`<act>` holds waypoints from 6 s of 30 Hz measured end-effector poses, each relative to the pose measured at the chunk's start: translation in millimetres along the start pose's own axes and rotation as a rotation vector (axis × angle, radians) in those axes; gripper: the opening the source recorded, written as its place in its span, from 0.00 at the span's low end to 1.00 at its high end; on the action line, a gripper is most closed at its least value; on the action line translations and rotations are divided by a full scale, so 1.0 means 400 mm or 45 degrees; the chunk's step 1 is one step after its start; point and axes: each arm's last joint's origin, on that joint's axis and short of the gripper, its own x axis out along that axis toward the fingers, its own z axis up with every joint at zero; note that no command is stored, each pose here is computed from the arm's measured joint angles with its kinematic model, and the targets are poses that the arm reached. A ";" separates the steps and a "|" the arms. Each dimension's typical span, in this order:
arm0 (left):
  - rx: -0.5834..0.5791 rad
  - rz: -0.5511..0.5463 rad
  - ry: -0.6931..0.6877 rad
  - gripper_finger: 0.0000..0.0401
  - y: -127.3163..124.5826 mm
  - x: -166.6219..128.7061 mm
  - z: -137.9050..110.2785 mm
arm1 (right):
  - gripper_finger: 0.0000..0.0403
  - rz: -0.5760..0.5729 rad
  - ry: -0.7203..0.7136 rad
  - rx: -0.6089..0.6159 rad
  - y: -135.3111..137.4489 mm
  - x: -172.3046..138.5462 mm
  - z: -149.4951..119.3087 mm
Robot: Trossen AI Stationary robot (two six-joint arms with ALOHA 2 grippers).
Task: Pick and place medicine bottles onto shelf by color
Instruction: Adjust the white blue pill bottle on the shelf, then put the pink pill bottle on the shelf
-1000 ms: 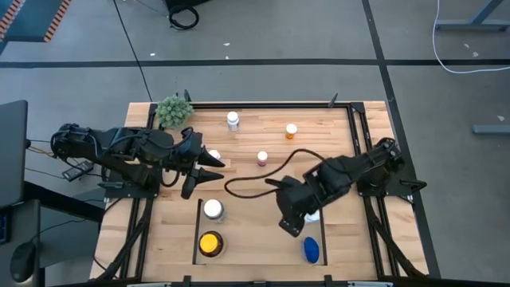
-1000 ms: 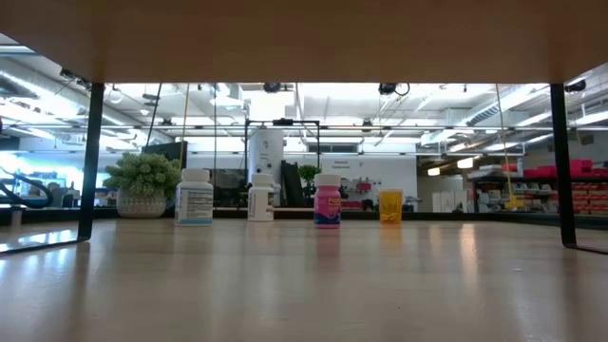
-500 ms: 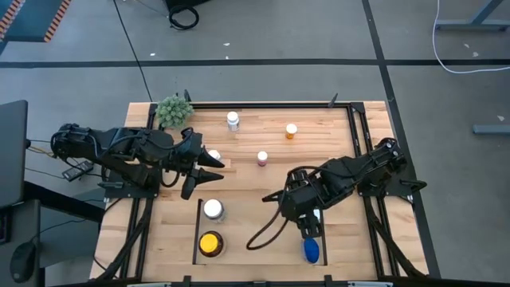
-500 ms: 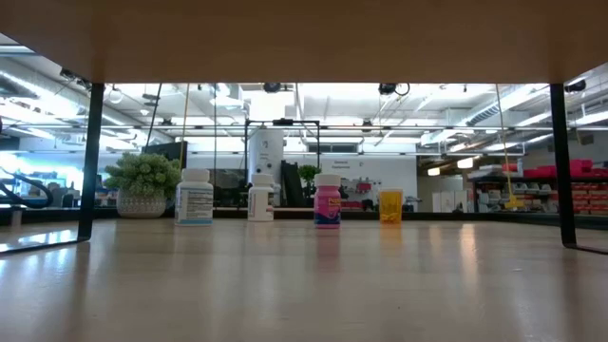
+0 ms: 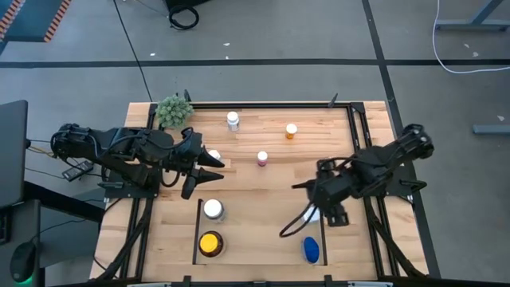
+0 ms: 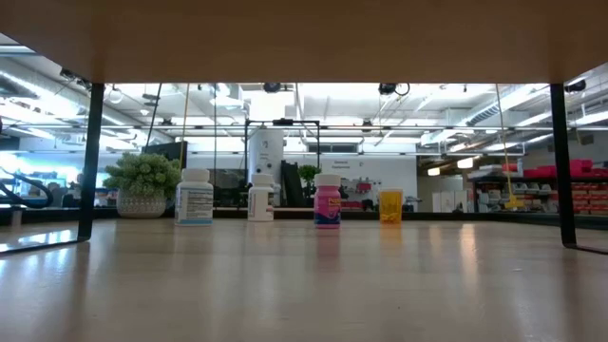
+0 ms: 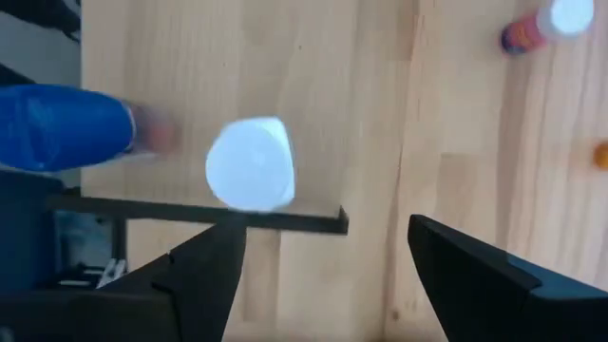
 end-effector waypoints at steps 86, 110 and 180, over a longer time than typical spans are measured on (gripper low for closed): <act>-0.033 0.118 -0.047 0.43 0.007 0.000 0.002 | 0.48 -0.031 -0.117 0.054 0.111 0.126 -0.004; -0.033 0.118 -0.047 0.43 0.007 0.000 0.002 | 0.49 -0.073 -0.102 0.212 0.084 0.129 0.004; -0.340 0.441 -0.030 0.43 0.107 -0.120 -0.009 | 0.80 -0.102 -0.016 0.559 -0.558 0.420 0.317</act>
